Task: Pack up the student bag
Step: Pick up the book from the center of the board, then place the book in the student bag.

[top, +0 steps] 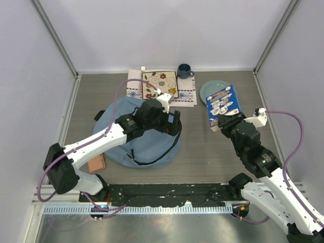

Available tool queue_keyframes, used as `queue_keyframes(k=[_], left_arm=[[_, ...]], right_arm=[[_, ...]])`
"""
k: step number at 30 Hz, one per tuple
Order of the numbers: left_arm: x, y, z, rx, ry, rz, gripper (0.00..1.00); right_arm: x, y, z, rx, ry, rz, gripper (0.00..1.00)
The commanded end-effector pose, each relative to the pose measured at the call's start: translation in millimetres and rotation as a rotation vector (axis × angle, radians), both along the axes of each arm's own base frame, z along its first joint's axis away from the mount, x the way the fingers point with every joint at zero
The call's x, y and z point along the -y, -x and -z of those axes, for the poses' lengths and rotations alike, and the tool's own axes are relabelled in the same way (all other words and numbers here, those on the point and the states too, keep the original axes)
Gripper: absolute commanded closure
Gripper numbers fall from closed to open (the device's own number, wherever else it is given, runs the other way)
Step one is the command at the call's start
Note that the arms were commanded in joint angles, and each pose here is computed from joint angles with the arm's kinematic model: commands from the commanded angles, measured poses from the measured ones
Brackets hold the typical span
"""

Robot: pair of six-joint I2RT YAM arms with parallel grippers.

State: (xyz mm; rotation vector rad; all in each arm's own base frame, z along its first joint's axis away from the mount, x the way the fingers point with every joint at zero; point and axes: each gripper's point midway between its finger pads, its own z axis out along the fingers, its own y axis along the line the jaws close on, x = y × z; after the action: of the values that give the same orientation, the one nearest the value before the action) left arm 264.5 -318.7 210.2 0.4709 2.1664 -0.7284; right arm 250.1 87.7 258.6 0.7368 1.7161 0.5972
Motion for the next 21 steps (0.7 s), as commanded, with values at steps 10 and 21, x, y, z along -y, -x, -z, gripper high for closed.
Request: queue_keyframes(k=[10, 21], left_arm=[[41, 14, 43, -0.073, -0.245, 0.130, 0.17], [42, 14, 68, -0.118, -0.332, 0.147, 0.36]], right_arm=[[25, 2, -38, 0.084, 0.010, 0.110, 0.99], [17, -4, -34, 0.062, 0.006, 0.091, 0.99]])
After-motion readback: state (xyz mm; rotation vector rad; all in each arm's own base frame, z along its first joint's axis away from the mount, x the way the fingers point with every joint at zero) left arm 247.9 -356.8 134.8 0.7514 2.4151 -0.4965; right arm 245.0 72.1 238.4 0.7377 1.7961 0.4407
